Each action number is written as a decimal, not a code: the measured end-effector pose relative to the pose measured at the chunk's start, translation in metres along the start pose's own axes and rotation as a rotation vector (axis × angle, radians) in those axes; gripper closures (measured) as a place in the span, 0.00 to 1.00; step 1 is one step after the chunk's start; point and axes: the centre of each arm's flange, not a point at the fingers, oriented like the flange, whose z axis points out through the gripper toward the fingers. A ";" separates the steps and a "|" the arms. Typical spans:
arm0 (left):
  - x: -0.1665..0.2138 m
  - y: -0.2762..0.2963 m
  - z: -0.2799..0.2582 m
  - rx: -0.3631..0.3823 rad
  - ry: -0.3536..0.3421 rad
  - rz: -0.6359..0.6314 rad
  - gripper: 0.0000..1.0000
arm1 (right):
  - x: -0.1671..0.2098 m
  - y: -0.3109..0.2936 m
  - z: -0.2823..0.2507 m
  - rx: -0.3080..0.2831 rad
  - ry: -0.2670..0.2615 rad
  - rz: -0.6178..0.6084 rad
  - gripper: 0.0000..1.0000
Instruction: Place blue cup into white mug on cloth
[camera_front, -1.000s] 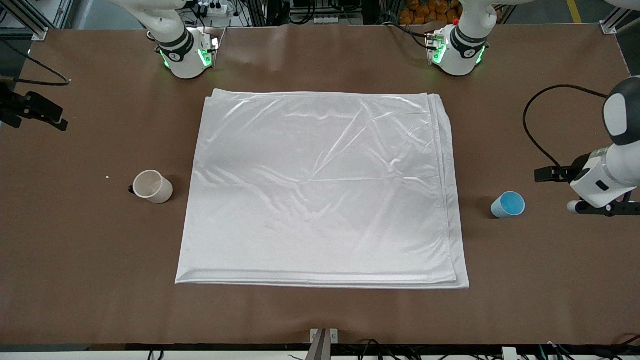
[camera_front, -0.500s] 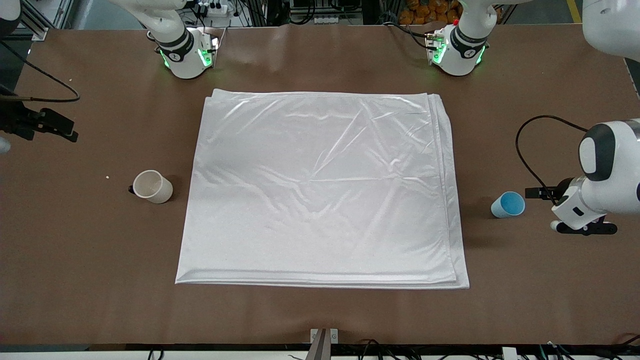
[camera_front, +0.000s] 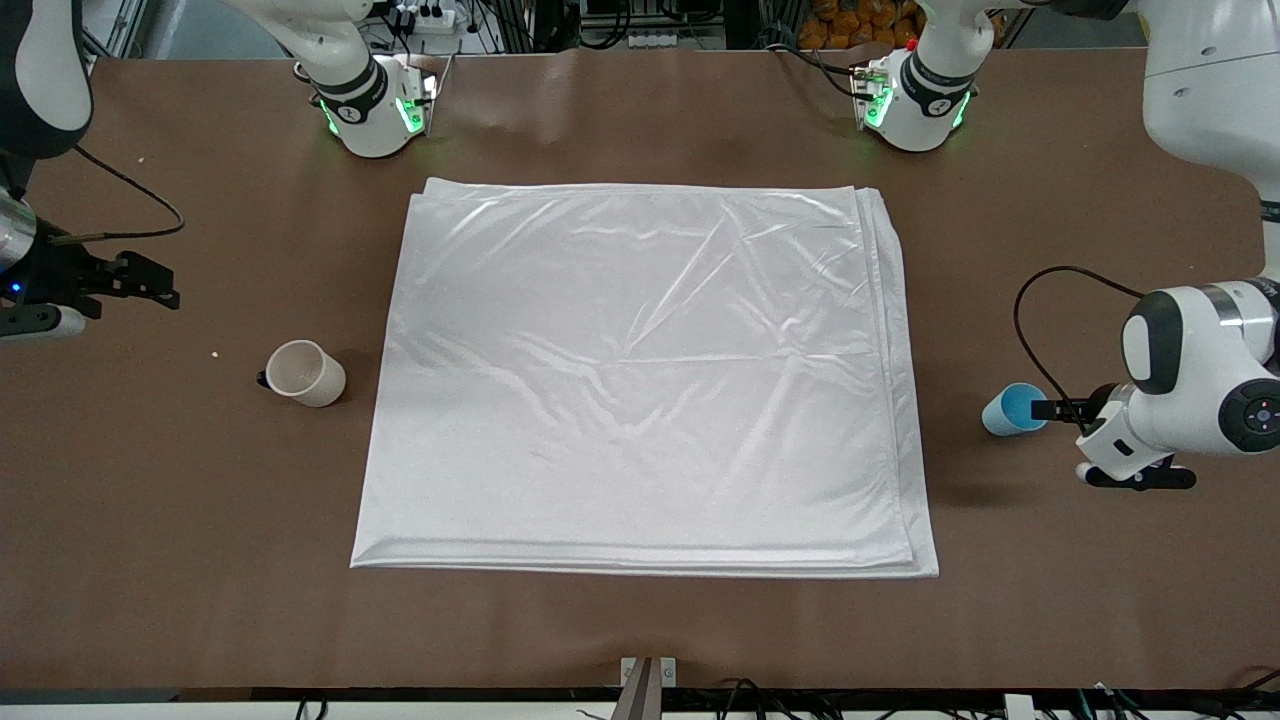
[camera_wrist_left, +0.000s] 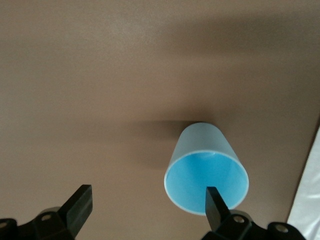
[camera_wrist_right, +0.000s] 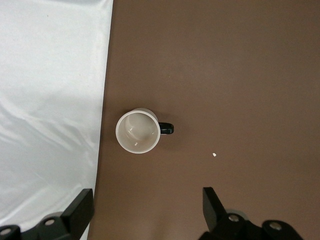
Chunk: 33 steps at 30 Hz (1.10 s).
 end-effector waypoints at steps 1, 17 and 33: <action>0.001 0.001 0.004 0.000 -0.002 0.001 0.00 | 0.000 0.001 0.004 0.000 0.002 -0.014 0.05; 0.010 0.006 0.034 0.001 -0.018 0.010 0.16 | -0.004 0.003 0.066 -0.013 0.034 -0.295 0.04; 0.012 0.013 0.034 -0.055 -0.015 -0.015 0.94 | -0.016 -0.002 0.119 -0.020 0.043 -0.471 0.00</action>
